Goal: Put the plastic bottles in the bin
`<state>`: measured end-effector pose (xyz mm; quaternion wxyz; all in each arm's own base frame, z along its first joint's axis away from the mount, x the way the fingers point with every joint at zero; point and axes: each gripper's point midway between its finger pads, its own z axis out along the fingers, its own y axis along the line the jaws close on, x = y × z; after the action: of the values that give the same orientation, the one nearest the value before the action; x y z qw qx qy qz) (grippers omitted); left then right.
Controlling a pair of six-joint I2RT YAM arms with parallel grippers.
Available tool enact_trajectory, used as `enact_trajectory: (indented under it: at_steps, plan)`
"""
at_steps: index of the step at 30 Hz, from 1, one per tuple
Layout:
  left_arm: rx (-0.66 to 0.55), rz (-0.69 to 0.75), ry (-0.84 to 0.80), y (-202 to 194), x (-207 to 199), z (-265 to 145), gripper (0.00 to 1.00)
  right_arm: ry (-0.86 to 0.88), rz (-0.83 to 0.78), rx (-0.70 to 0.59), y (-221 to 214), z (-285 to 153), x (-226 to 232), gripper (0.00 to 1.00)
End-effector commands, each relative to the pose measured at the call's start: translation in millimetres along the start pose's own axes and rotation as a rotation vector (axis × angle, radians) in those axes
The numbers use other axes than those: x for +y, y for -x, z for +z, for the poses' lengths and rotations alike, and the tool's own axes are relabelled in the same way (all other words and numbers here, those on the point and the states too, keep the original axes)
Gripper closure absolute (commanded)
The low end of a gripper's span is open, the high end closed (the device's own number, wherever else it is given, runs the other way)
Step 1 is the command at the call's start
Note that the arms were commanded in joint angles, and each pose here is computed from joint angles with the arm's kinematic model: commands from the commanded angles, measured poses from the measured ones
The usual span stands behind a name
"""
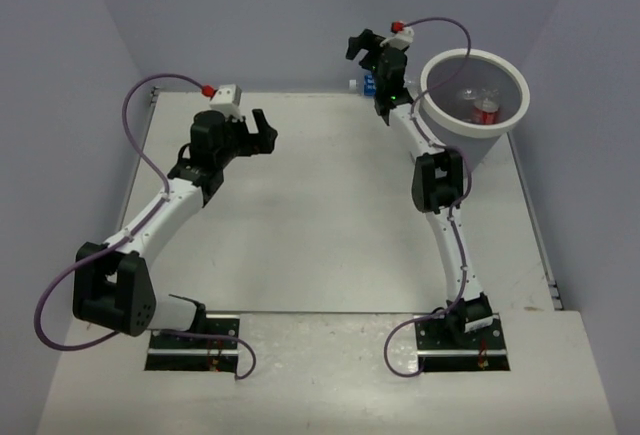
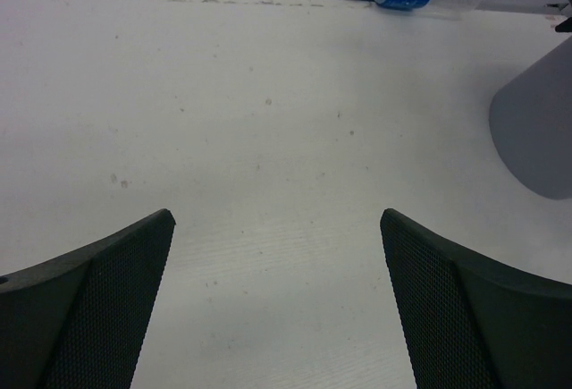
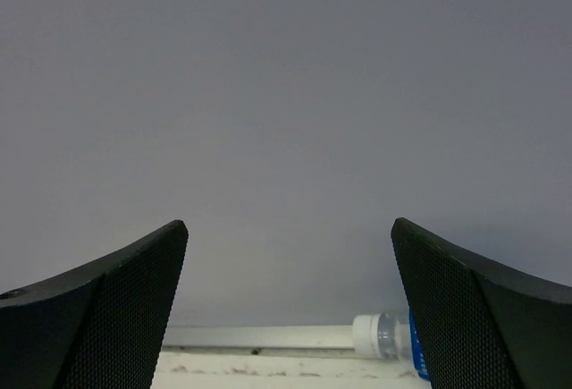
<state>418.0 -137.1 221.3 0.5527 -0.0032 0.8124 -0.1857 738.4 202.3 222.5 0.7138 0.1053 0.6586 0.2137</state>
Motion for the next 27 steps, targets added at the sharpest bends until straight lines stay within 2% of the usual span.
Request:
enact_trajectory:
  at_steps: [1, 3, 8, 10, 13, 22, 24, 27]
  plan:
    - [-0.076, -0.006, -0.027, 30, -6, 7, 0.0, 0.035, 0.286, -0.035, -8, 8, -7, 0.01]
    - [-0.074, -0.012, -0.03, 32, -7, 9, 0.0, -0.037, 0.359, -0.012, -22, 7, -19, 0.01]
    - [-0.065, -0.014, -0.03, 33, -6, 12, 0.0, -0.176, 0.509, 0.002, -21, 2, -48, 0.01]
    - [-0.065, -0.018, -0.027, 34, -4, 12, 0.0, -0.279, 0.573, 0.078, -43, -9, -66, 0.01]
    - [-0.073, -0.02, -0.027, 39, -4, 13, 0.0, -0.34, 0.642, 0.119, -55, -17, -72, 0.01]
    - [-0.057, -0.037, -0.001, 42, 5, 20, 0.0, -0.442, 0.799, 0.201, -80, -31, -86, 0.01]
    - [-0.046, -0.049, -0.001, 43, 7, 22, 0.0, -0.528, 0.875, 0.219, -95, -47, -96, 0.01]
    - [-0.047, -0.055, 0.004, 45, 9, 22, 0.0, -0.638, 0.856, 0.232, -99, -58, -106, 0.01]
